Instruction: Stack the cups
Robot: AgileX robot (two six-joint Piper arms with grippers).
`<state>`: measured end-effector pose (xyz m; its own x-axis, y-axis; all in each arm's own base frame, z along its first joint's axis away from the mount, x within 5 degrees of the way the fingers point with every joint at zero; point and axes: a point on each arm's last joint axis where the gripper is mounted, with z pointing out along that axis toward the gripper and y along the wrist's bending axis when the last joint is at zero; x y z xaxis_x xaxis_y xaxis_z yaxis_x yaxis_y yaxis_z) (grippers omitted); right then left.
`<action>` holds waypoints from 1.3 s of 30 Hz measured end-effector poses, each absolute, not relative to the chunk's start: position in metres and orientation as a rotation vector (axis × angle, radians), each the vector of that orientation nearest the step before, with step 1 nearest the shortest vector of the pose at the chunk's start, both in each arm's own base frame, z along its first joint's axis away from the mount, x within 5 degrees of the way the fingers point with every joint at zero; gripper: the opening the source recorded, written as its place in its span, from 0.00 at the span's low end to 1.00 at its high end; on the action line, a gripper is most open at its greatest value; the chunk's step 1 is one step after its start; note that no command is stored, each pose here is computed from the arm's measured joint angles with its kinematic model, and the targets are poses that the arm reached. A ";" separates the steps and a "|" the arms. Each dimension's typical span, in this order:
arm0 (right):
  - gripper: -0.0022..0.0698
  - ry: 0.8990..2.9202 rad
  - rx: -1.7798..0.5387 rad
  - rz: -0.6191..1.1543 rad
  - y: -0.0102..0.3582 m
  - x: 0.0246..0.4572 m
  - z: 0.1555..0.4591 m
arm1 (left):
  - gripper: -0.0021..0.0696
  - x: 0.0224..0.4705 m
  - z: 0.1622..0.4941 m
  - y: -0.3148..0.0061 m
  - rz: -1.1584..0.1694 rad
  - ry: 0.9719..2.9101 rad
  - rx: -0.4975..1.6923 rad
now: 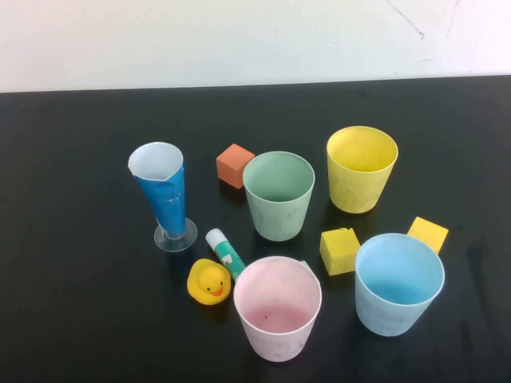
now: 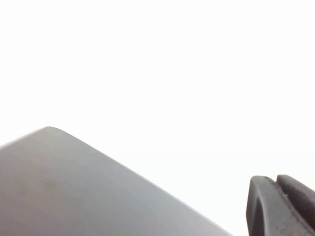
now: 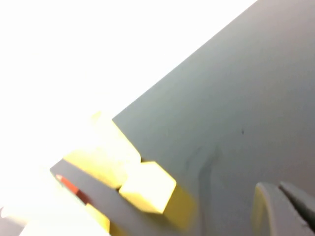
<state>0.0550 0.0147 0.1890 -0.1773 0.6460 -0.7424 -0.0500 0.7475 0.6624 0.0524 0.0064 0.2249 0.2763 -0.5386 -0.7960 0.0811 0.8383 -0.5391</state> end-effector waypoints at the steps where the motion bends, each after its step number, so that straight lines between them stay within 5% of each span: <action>1: 0.03 1.638 0.486 0.662 0.014 0.055 0.189 | 0.03 0.052 0.226 0.007 -0.485 1.204 -0.478; 7: 0.03 1.617 0.472 0.632 0.013 0.056 0.191 | 0.03 0.051 0.227 0.009 -0.771 1.097 -0.699; 15: 0.03 1.713 0.381 0.622 0.019 0.054 0.185 | 0.03 0.052 0.226 0.008 -0.794 1.108 -0.718; 20: 0.03 1.781 0.341 0.644 0.023 0.052 0.180 | 0.03 0.053 0.233 0.000 -0.638 1.427 -0.641; 27: 0.03 1.796 0.331 0.648 0.024 0.051 0.179 | 0.03 0.069 0.318 -0.003 -0.256 1.846 -0.300; 34: 0.03 1.836 0.311 0.666 0.027 0.050 0.176 | 0.03 0.114 0.379 -0.024 -0.334 2.123 0.109; 39: 0.03 1.876 0.278 0.673 0.030 0.048 0.174 | 0.03 0.148 0.390 -0.044 -0.363 2.218 0.498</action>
<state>0.0482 0.0298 0.1737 -0.4004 0.4858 -0.7769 -0.1187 0.8132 0.5697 0.1478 -0.0443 0.3901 -0.5900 0.2300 -0.7740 0.4646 0.8807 -0.0925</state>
